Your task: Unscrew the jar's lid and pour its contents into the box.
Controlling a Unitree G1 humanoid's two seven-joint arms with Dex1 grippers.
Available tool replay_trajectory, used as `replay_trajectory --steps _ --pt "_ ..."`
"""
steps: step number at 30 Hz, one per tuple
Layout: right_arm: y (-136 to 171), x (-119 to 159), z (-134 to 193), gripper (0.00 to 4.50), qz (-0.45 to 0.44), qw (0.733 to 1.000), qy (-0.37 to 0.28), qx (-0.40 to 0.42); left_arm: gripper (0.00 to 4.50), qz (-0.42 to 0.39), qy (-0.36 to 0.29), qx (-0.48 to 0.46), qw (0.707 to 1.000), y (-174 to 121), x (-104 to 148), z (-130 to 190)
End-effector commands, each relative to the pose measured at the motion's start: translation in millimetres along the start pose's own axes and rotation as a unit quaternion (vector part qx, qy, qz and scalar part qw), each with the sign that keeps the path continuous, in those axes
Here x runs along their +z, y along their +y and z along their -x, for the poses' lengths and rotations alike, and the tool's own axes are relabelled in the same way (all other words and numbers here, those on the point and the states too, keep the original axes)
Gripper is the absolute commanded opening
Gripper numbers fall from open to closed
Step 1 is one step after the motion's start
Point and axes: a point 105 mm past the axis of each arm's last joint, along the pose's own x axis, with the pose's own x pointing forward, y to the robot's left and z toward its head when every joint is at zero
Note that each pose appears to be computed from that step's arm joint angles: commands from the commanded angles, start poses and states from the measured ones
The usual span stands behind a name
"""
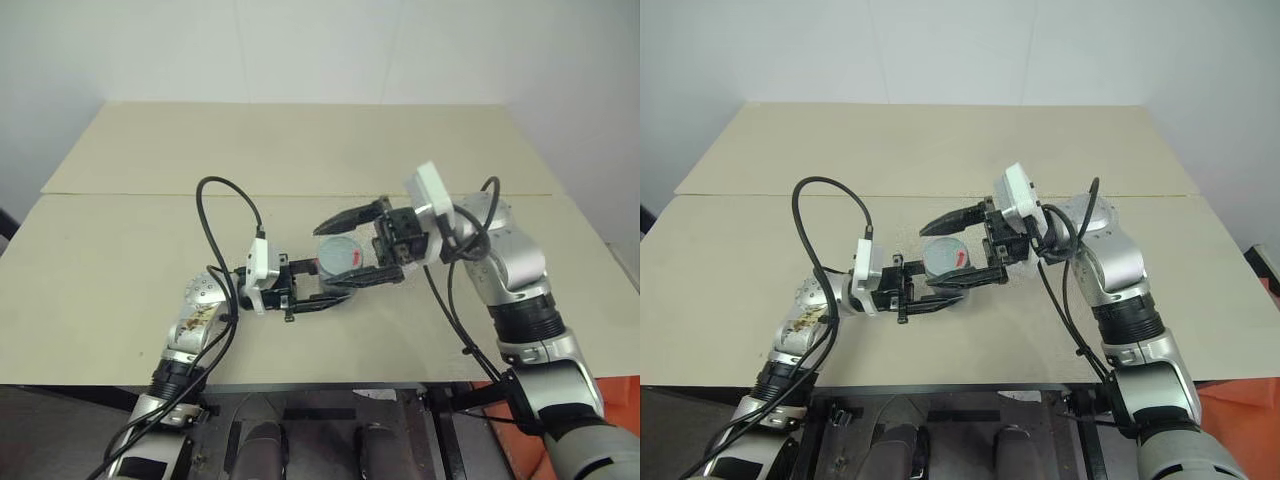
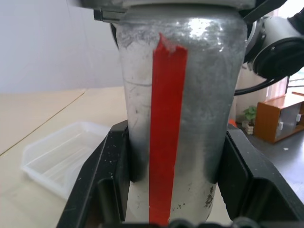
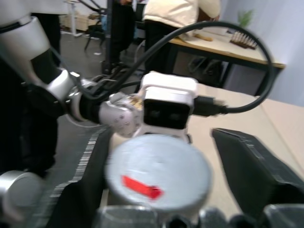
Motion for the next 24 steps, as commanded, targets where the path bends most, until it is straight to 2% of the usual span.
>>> replay_trajectory --steps 1,11,14,18,24 --pt "-11.6 16.6 7.9 4.38 0.042 0.997 -0.009 -0.058 2.16 -0.008 -0.006 -0.03 1.0 -7.6 1.9 -8.6" --pt "-1.6 41.3 40.5 4.38 0.067 0.986 0.017 -0.153 2.16 -0.004 0.002 -0.002 1.0 -6.6 -4.6 -6.3" --pt "1.2 39.5 34.5 4.38 0.07 0.973 0.049 -0.214 2.16 -0.013 0.006 0.029 0.999 0.8 -7.3 -7.2" --pt "11.4 38.5 19.4 4.38 0.042 0.961 0.035 -0.271 2.16 -0.013 0.003 0.037 0.999 3.7 -8.1 -8.5" --pt "22.5 33.9 12.6 4.38 0.012 0.949 0.031 -0.313 2.16 -0.014 0.003 0.041 0.999 7.7 -9.6 -9.6"
